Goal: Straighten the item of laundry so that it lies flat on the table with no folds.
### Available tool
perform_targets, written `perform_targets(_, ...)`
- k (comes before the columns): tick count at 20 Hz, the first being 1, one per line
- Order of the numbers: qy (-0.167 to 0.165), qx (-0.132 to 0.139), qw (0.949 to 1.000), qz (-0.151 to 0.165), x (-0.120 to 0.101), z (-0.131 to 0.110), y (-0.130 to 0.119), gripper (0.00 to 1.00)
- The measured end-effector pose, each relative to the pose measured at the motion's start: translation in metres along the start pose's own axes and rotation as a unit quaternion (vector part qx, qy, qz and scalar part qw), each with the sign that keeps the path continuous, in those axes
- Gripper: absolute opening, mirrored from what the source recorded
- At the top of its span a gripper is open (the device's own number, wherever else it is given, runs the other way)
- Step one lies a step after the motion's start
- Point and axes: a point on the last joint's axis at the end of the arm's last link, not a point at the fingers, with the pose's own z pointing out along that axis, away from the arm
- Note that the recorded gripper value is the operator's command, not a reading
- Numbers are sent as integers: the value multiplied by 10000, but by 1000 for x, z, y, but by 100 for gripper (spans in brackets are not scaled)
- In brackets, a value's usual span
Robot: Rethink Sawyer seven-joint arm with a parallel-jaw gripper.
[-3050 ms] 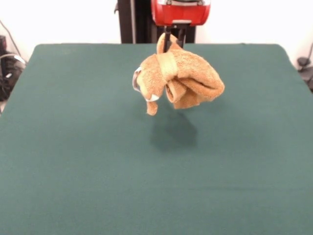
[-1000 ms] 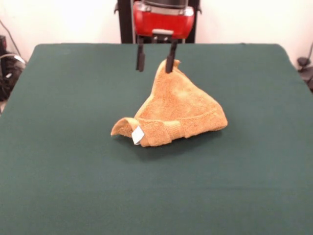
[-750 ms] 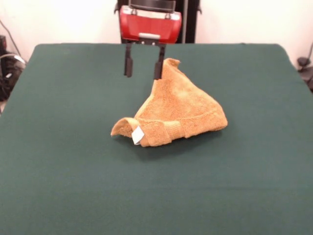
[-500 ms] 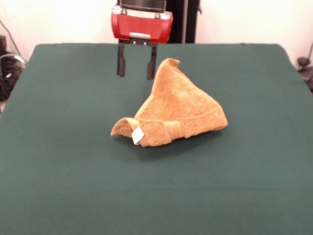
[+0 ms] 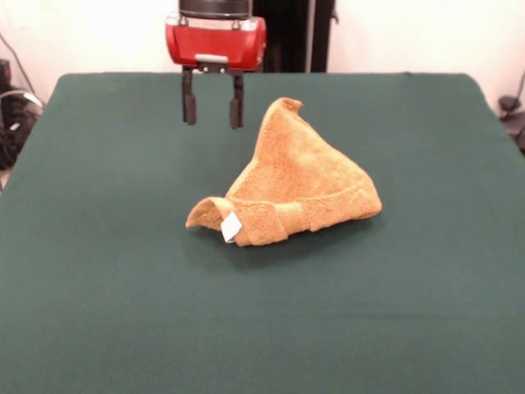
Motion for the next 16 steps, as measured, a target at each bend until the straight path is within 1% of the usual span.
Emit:
perform_targets(1, 39, -42, 9999, 109, 3, -1, -9, 100)
perform_targets(4, 61, -51, 9997, 224, 6, -4, -21, 100)
perform_targets(5, 66, -41, 9995, 308, 7, -7, -30, 100)
perform_targets(7, 68, -26, 9992, 404, 9, -10, -41, 100)
perform_targets(14, -16, 6, 9967, 812, 6, -24, -87, 100)
perform_targets(15, -36, 27, 9959, 900, 6, -26, -98, 100)
perform_targets(16, -57, 65, 9942, 1076, 4, -32, -121, 100)
